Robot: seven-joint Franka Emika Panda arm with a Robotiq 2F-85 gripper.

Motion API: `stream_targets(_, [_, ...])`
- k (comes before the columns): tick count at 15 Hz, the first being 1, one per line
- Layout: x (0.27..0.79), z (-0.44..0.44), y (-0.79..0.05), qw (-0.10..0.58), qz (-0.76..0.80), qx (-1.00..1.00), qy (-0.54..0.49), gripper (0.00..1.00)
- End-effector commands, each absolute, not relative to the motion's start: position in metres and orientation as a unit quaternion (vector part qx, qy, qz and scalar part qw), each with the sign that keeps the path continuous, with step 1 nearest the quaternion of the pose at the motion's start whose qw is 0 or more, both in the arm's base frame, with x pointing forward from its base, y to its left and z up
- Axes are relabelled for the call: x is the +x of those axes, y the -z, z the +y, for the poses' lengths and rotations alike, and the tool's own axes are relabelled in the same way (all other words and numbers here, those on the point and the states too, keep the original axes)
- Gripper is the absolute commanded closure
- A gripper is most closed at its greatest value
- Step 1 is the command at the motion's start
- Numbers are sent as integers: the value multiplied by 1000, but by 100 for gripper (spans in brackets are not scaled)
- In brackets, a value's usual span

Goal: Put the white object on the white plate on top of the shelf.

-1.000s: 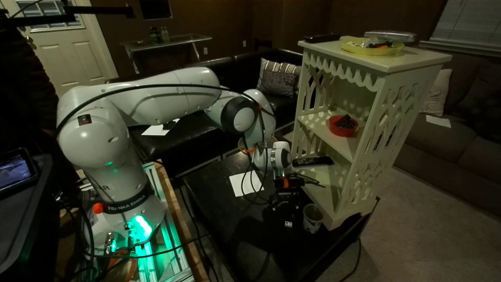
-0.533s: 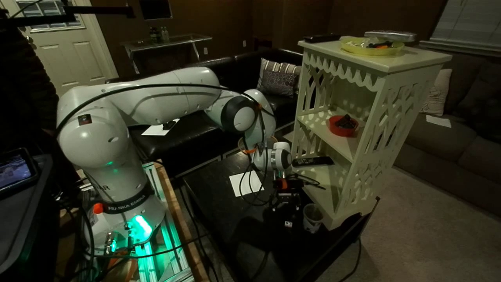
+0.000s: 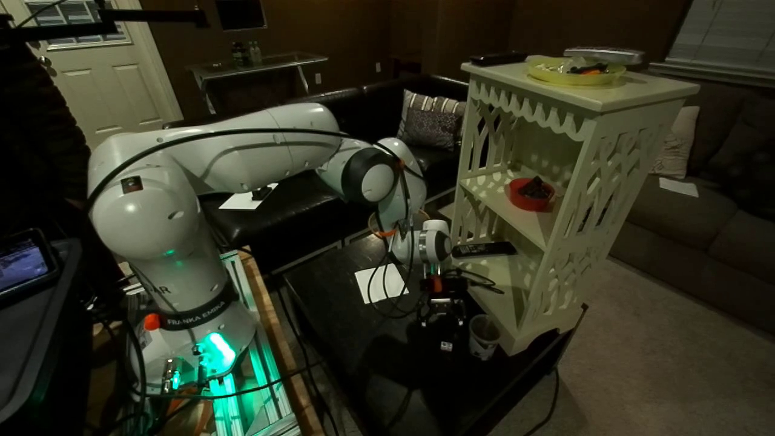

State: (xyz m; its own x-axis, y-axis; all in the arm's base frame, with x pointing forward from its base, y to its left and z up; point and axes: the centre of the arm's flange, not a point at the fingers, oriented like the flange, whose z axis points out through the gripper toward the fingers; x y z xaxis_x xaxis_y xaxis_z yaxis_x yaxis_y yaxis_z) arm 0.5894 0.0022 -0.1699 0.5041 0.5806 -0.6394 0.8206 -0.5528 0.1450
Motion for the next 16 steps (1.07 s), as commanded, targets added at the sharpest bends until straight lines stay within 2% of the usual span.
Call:
stream_targets(1, [605, 4, 203, 229, 394, 844, 284, 0])
stream_targets(9, [611, 5, 221, 219, 404, 838, 295, 0])
stream_targets(13, [609, 1, 233, 211, 358, 853, 316, 0])
stream_targets(14, [607, 1, 230, 200, 355, 855, 321, 0])
stream_targets(15, [576, -2, 173, 212, 373, 850, 307, 0])
stream_targets(16, [575, -3, 173, 209, 368, 851, 310, 0])
